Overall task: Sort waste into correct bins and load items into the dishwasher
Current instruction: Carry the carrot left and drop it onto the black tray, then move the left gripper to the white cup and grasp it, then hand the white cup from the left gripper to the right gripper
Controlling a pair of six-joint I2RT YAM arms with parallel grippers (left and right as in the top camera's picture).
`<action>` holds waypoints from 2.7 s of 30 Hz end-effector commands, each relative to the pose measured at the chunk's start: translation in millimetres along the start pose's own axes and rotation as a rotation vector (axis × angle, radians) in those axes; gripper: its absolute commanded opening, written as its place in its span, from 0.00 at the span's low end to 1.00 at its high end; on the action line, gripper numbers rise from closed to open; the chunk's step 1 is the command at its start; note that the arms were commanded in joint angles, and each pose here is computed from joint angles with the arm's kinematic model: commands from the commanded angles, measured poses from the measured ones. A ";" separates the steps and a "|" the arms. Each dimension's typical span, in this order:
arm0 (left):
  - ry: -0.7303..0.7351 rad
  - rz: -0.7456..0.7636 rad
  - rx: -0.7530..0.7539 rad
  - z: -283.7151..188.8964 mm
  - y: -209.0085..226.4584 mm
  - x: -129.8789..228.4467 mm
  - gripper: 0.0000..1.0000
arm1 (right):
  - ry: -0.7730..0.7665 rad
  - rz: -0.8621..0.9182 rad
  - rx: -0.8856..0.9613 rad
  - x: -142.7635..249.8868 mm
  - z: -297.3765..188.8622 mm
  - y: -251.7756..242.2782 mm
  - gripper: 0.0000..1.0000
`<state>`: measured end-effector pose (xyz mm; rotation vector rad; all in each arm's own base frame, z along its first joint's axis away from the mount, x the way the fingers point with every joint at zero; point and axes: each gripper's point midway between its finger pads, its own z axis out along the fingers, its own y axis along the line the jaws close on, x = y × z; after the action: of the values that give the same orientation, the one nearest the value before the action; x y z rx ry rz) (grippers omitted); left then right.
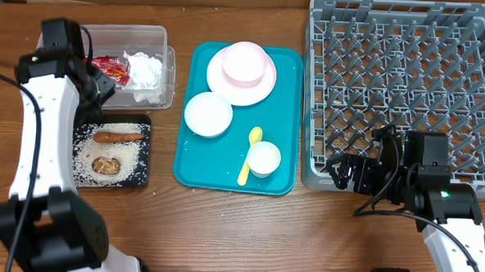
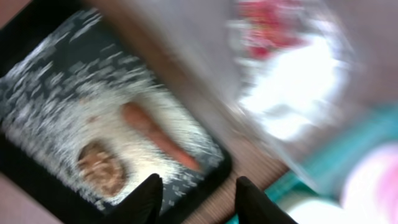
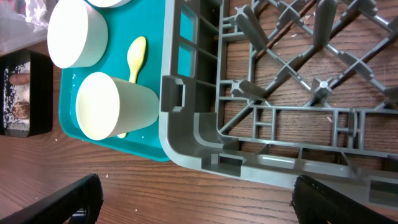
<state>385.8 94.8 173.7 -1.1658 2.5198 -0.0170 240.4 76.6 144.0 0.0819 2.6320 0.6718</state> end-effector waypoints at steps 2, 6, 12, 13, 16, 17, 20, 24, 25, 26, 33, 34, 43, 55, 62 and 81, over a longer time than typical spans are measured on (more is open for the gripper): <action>0.022 0.554 0.328 -49.5 -71.2 39.2 0.49 | -0.038 -0.022 -0.011 -11.2 -5.8 5.3 1.00; 0.042 0.803 0.397 -52.9 -103.5 77.3 0.53 | -0.042 -0.023 -0.012 -12.3 -5.9 5.6 1.00; 0.095 1.109 0.449 -42.6 -142.5 139.2 0.54 | -0.041 -0.023 -0.012 -12.0 -5.9 5.5 1.00; 0.111 1.146 0.455 -40.3 -147.4 150.6 0.54 | -0.041 -0.023 -0.012 -11.9 -5.9 5.5 1.00; 0.155 1.228 0.464 -34.9 -156.7 179.1 0.54 | -0.041 -0.023 -0.012 -12.0 -5.9 5.5 1.00; 0.174 1.260 0.466 -33.1 -158.8 190.2 0.54 | -0.041 -0.023 -0.012 -12.0 -5.9 5.5 1.00; 0.234 1.340 0.465 -27.7 -163.1 223.1 0.55 | -0.041 -0.023 -0.012 -12.0 -5.9 5.5 1.00; 0.309 1.428 0.456 -19.4 -166.0 263.9 0.55 | -0.041 -0.023 -0.012 -11.9 -5.9 5.6 1.00; 0.329 1.448 0.450 -16.7 -165.9 273.6 0.55 | -0.041 -0.023 -0.012 -11.8 -5.9 5.5 1.00; 0.348 1.463 0.443 -13.6 -165.1 281.6 0.54 | -0.041 -0.023 -0.012 -11.8 -5.9 5.5 1.00; 0.482 1.485 0.362 22.1 -153.5 311.7 0.46 | -0.031 -0.018 -0.010 -9.3 -5.8 5.0 1.00; 0.497 1.483 0.352 26.9 -151.9 313.5 0.42 | -0.031 -0.018 -0.010 -9.4 -5.8 5.0 1.00; 0.505 1.419 0.360 25.6 -160.3 310.2 0.04 | -0.035 -0.020 -0.013 -10.4 -5.8 5.6 1.00; 0.728 1.112 1.171 -108.7 -213.9 267.8 0.04 | -0.134 -0.164 -0.447 -36.4 -26.3 82.8 1.00; 0.792 0.892 1.539 -162.6 -223.3 235.9 0.04 | -0.307 -0.249 -0.582 -76.9 -52.1 113.5 1.00; 0.955 0.804 1.617 -193.7 -227.7 257.5 0.04 | -0.509 -0.497 -0.762 -103.0 -98.0 162.1 1.00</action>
<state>342.1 -266.1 296.8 0.6224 2.1317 -2.1570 293.1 151.0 325.5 -0.4686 1.7181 1.1827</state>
